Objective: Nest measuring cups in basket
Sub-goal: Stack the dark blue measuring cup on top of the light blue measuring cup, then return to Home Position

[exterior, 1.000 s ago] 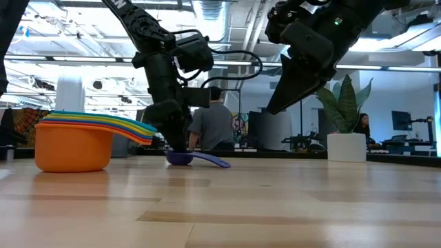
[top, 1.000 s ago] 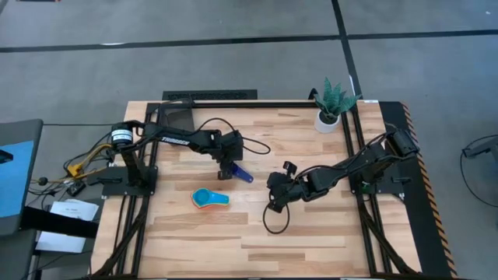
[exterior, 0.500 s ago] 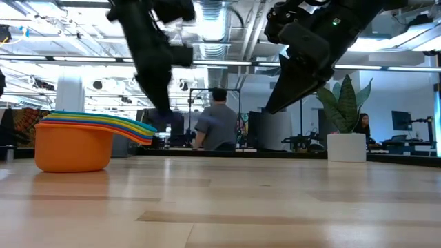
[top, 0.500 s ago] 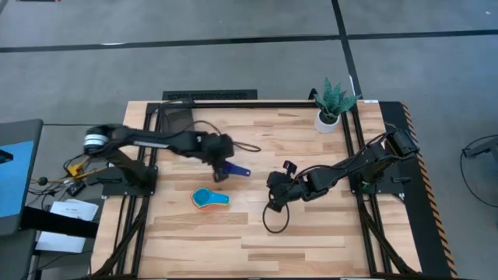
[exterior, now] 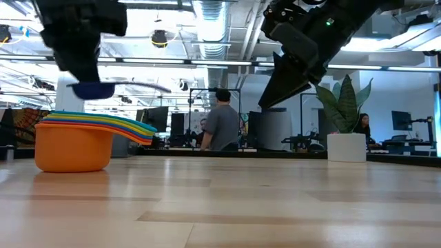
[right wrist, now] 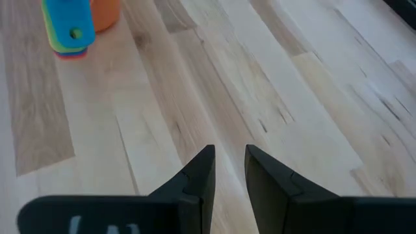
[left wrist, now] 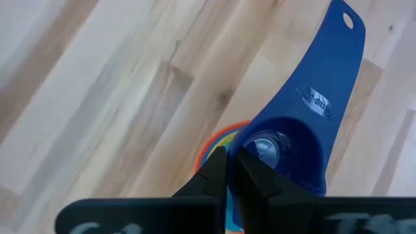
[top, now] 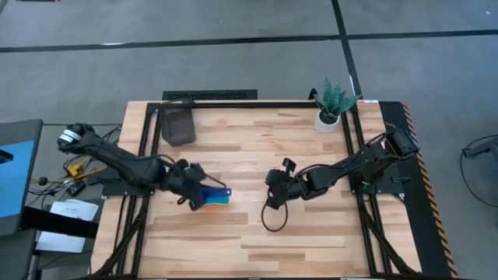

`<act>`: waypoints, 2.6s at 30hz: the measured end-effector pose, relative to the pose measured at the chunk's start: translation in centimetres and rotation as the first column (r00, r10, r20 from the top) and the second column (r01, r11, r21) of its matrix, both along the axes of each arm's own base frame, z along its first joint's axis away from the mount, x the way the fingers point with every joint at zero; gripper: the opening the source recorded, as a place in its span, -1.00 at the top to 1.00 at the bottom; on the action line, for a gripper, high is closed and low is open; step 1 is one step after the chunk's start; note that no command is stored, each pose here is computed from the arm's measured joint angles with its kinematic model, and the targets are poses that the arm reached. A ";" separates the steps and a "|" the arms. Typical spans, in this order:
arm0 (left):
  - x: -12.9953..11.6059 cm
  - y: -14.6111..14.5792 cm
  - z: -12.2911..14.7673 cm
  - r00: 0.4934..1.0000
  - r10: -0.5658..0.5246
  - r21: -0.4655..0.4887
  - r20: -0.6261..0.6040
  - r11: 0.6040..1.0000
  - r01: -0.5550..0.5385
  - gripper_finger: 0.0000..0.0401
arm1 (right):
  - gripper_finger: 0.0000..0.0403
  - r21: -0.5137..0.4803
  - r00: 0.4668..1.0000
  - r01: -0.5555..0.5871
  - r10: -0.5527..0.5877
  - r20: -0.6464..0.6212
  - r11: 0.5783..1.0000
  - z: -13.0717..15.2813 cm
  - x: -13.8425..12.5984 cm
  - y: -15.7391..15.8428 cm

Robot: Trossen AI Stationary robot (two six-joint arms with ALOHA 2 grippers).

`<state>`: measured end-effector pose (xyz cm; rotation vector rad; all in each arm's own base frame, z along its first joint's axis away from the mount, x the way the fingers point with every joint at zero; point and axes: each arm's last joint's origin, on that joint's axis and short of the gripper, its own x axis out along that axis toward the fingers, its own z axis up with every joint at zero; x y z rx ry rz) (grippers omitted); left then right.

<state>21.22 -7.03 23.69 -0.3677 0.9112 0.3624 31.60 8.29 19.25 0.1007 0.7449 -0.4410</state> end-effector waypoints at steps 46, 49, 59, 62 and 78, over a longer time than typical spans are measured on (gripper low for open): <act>-0.2 -1.7 -2.0 0.999 0.016 0.009 -0.037 1.000 -0.016 0.63 | -0.16 0.028 0.996 -0.003 0.000 0.089 1.000 0.7 1.2 -1.3; -0.2 -1.8 -2.0 0.999 0.007 0.012 -0.036 1.000 -0.006 0.63 | -0.16 0.028 0.996 -0.003 0.000 0.089 1.000 0.7 1.2 -1.3; 0.4 -2.2 0.8 0.996 -0.087 0.137 0.003 0.987 0.085 0.63 | -0.16 0.027 0.996 -0.003 0.000 0.089 1.000 0.7 1.2 -1.3; 0.3 -2.3 0.9 0.995 -0.103 0.216 0.004 0.971 0.100 0.63 | -0.16 0.027 0.996 -0.003 0.001 0.089 1.000 0.7 1.2 -1.3; -0.5 -3.1 0.9 0.996 -0.077 0.333 0.032 0.941 0.062 0.64 | -0.16 0.026 0.996 -0.003 0.001 0.089 1.000 0.7 1.2 -1.3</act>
